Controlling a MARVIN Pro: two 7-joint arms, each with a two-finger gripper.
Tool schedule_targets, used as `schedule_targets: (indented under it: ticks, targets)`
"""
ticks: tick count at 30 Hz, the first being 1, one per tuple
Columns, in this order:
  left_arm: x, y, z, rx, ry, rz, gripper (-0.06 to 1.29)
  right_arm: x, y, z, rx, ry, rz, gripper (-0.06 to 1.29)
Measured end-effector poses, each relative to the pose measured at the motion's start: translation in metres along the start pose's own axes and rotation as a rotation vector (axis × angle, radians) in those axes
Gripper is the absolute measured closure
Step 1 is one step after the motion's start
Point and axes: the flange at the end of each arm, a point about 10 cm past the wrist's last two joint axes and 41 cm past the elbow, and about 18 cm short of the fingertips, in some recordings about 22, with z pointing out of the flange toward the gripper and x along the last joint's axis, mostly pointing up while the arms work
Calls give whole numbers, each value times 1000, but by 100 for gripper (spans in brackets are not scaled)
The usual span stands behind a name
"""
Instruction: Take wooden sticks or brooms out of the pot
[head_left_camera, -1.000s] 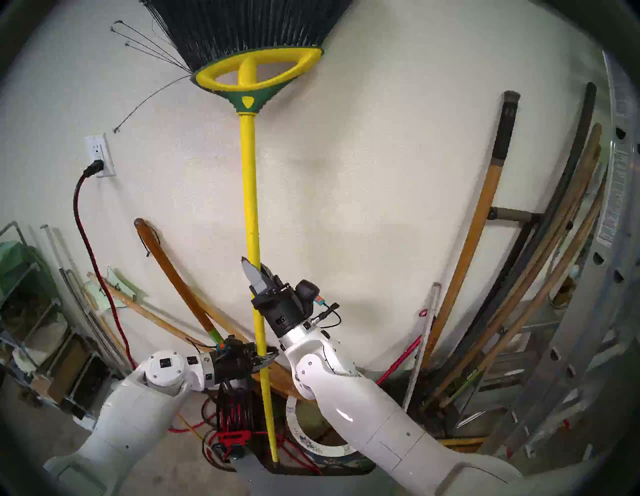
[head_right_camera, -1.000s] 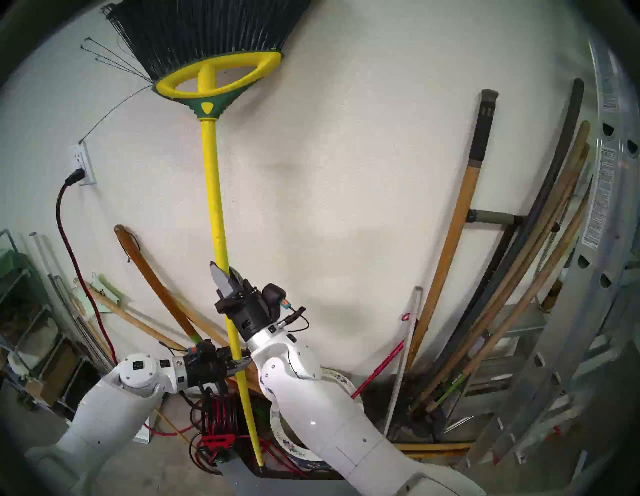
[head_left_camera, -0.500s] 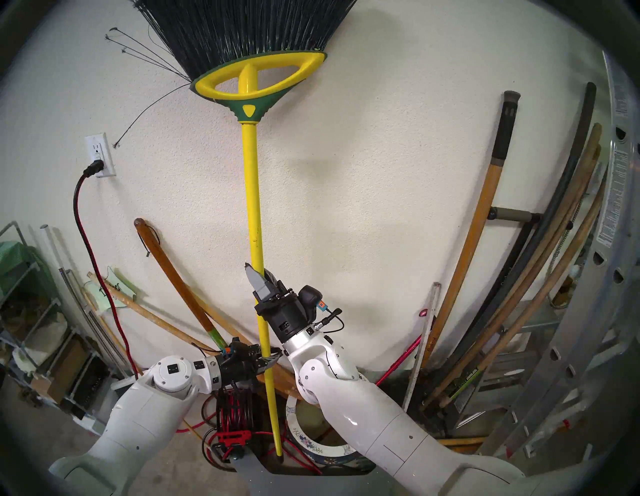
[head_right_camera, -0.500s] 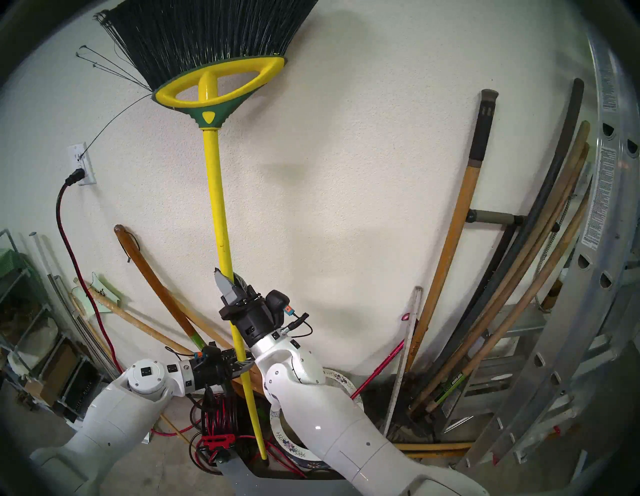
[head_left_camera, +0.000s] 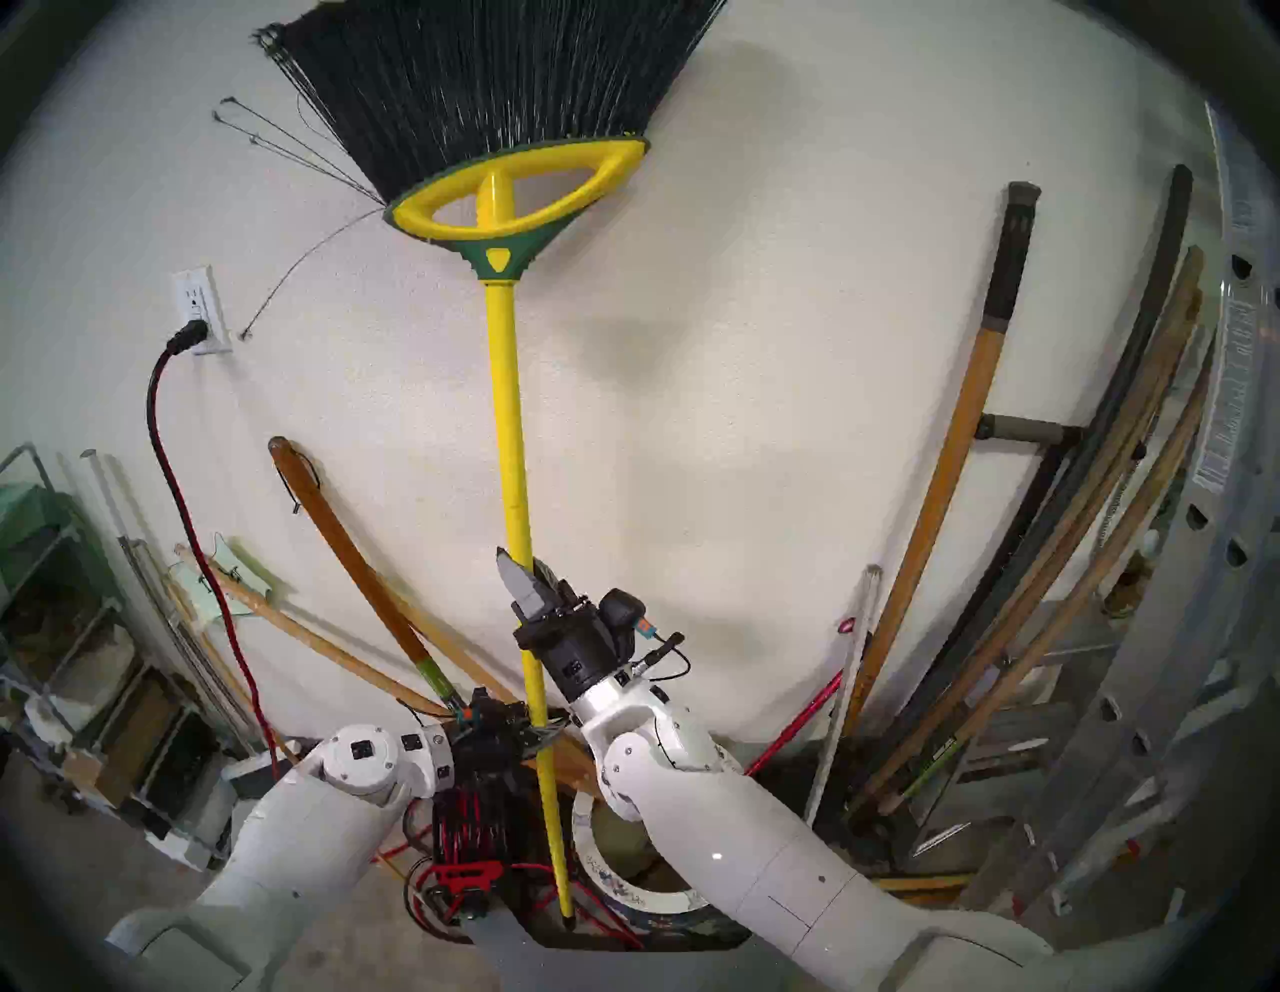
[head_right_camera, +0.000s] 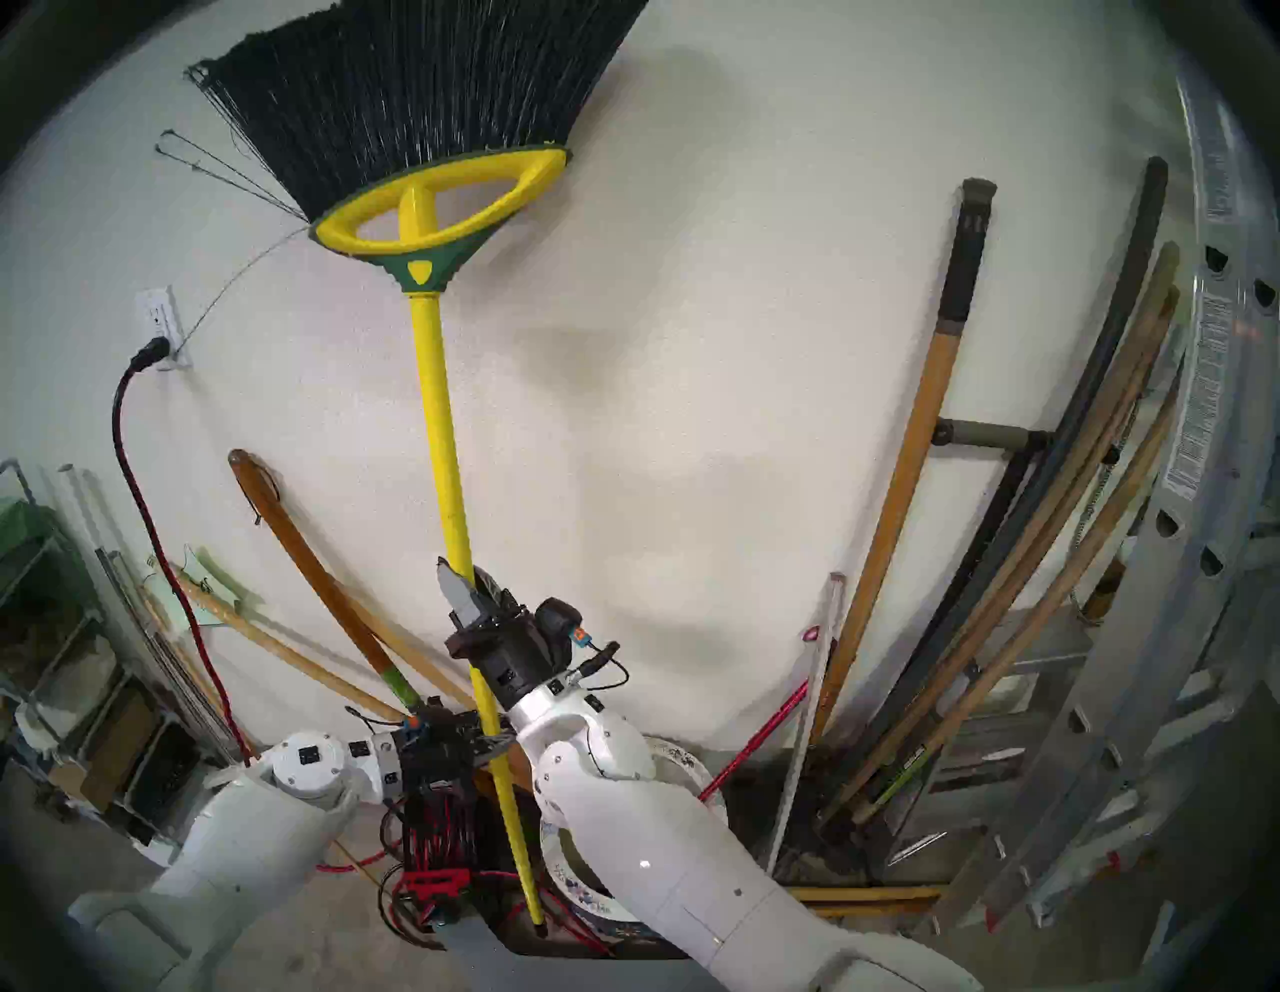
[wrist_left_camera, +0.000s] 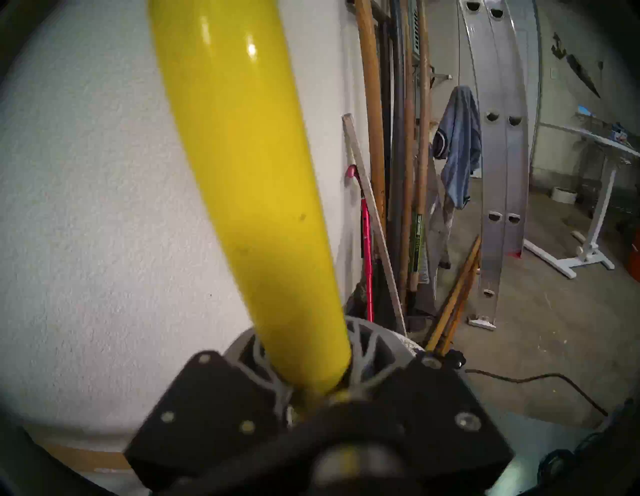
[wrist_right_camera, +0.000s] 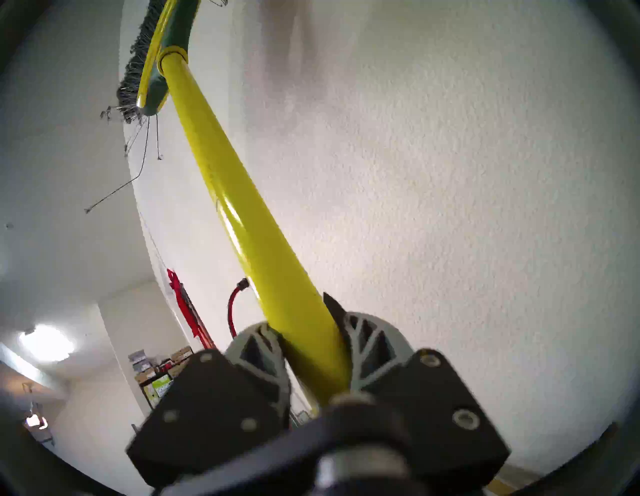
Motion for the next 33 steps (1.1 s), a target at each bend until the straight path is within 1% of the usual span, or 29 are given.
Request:
schedule_targets:
  ticks: [6,8,13,15,19,26,33]
  targets:
    - [-17,2,12,39,-28,-38,101,-8,12,-10,-36,-18,-9,101]
    - [-20,3,16,51,-29,-49,101,-9,14,-11,-43,-17,-15,101]
    - [-22,3,26,74,-11,-58,101,-4,22,-11,-61,1,-33,99]
    - [-24,3,32,91,4,-66,101,-1,26,-11,-70,11,-45,99]
    - [-27,5,38,117,29,-87,101,1,30,-11,-78,20,-60,99]
    - [-32,7,44,149,63,-130,101,3,34,-11,-87,31,-76,99]
    - [-36,7,45,175,89,-167,101,2,35,-8,-91,30,-86,99]
